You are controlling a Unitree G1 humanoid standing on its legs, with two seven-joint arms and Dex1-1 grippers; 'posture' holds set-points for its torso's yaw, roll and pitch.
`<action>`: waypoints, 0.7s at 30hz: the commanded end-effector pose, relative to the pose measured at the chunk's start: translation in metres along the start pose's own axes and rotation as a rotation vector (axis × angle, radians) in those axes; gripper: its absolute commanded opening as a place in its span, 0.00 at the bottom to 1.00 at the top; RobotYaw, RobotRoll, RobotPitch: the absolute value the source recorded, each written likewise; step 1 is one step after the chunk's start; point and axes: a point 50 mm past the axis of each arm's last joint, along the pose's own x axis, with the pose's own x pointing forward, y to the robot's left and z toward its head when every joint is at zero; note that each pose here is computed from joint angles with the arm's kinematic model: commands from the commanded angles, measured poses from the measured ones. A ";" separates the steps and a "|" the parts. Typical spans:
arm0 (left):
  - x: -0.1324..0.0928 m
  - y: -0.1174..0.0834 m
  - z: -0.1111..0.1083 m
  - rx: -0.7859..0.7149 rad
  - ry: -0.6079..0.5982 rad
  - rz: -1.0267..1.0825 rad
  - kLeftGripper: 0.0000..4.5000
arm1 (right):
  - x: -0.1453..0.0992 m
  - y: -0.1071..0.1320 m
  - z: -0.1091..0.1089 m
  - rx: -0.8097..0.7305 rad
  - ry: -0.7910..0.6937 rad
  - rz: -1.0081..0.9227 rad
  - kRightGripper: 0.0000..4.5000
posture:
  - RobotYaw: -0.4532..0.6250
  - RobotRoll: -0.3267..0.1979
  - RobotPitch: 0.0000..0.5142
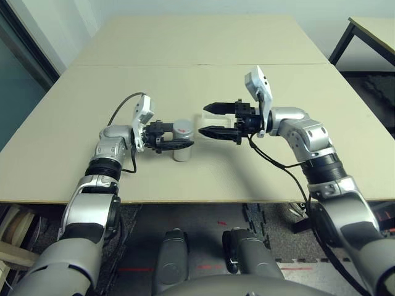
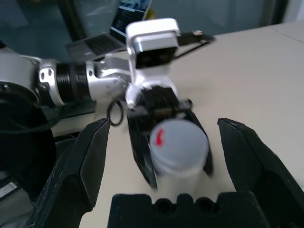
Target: Pour the medicine from the bottle into the box.
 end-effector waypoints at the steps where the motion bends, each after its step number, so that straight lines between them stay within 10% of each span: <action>1: 0.009 0.002 0.014 0.069 -0.010 -0.038 0.61 | 0.010 0.002 0.002 -0.015 0.008 0.023 1.00 | 0.35 0.62 0.17; 21: 0.024 -0.003 0.032 0.117 -0.086 -0.088 0.61 | 0.016 -0.009 -0.008 -0.014 -0.007 -0.061 1.00 | 0.37 0.62 0.17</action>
